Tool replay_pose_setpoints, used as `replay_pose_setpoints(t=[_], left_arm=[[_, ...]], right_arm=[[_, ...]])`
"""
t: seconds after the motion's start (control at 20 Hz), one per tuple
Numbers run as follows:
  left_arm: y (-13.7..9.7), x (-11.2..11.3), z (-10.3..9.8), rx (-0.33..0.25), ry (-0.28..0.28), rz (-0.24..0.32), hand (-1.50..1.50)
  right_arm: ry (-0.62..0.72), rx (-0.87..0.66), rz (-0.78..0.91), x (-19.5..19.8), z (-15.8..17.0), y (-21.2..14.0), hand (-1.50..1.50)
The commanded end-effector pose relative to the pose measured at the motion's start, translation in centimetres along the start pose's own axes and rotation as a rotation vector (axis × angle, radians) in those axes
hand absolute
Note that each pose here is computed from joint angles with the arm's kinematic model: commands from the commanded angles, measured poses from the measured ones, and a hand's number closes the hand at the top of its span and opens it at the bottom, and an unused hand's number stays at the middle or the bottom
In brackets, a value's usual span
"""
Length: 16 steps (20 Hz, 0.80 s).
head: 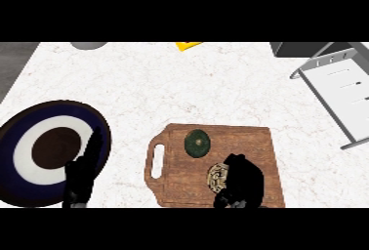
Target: Pick the cupcake from the cutting board and place it in the tiered basket
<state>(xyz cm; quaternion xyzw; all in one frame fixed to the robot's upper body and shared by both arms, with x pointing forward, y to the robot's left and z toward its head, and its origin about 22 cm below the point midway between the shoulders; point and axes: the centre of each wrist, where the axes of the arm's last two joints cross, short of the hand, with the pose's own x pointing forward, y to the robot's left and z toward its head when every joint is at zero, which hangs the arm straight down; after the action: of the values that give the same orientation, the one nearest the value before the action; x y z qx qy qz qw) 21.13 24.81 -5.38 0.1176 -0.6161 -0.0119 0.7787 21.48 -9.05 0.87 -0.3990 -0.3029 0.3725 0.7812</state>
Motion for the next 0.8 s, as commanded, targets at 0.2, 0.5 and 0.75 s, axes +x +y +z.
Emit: replay_pose_setpoints(t=[0.2,0.5,0.75], left_arm=[[0.4,-1.3,0.0,0.027,0.048,0.012,0.0],[1.4,-0.1,-0.3,0.051,0.04,-0.004,0.0],[0.1,0.3,-0.2,0.027,0.037,0.013,0.0]], right_arm=[[0.272,-0.122,-0.007,-8.1,-5.7,-2.9,1.5],[0.454,-0.29,-0.203,-18.3,-9.3,-12.2,1.5],[0.447,-0.435,-0.415,-19.1,-7.0,-17.1,1.5]])
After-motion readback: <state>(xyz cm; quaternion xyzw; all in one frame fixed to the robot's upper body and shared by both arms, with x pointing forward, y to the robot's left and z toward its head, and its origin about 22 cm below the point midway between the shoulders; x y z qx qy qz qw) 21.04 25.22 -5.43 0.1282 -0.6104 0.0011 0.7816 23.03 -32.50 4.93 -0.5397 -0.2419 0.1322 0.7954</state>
